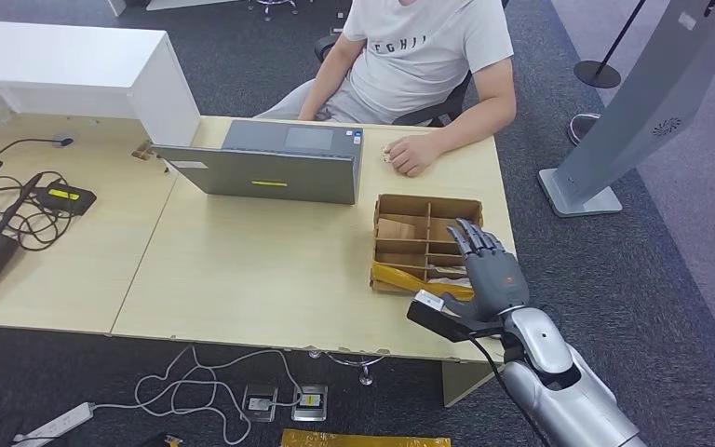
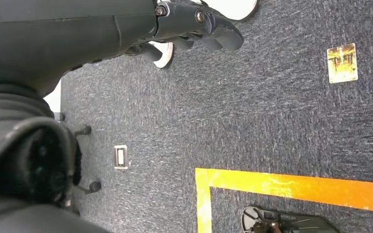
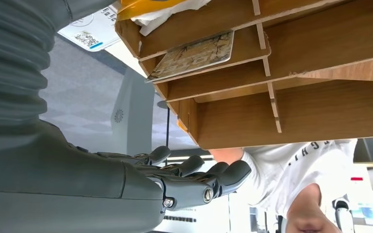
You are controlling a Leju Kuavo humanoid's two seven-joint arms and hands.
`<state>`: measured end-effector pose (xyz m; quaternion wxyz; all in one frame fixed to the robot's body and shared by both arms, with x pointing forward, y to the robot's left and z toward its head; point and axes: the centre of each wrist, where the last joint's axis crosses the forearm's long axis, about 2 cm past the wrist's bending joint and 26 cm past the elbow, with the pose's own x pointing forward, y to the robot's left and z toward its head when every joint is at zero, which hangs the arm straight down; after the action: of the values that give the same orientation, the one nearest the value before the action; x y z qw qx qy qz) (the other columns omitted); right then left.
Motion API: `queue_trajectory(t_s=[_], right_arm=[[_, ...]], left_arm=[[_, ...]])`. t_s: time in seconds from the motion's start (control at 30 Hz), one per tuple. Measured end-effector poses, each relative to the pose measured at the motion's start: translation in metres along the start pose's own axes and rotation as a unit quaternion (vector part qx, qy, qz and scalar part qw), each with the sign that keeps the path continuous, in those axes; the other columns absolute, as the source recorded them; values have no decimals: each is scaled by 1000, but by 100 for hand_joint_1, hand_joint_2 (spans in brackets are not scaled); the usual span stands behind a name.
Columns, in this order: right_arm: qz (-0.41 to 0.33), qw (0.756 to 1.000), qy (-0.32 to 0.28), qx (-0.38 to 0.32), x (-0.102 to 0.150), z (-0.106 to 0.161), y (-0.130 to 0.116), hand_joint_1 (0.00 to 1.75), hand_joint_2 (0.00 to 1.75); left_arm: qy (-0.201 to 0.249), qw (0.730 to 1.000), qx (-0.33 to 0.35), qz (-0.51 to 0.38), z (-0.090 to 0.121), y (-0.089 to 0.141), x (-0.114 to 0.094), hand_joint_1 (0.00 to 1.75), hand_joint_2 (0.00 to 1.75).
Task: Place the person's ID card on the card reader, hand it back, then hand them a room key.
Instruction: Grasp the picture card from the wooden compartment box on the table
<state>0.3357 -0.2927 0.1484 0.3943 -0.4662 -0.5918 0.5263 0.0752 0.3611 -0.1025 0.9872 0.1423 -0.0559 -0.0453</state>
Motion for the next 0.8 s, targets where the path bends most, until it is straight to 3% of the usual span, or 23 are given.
queue_trajectory(t_s=[0.8], right_arm=[[12, 1000, 6, 23, 0, -2, -2, 0, 175]], left_arm=[[0, 1000, -3, 0, 0, 0, 0, 0, 0]])
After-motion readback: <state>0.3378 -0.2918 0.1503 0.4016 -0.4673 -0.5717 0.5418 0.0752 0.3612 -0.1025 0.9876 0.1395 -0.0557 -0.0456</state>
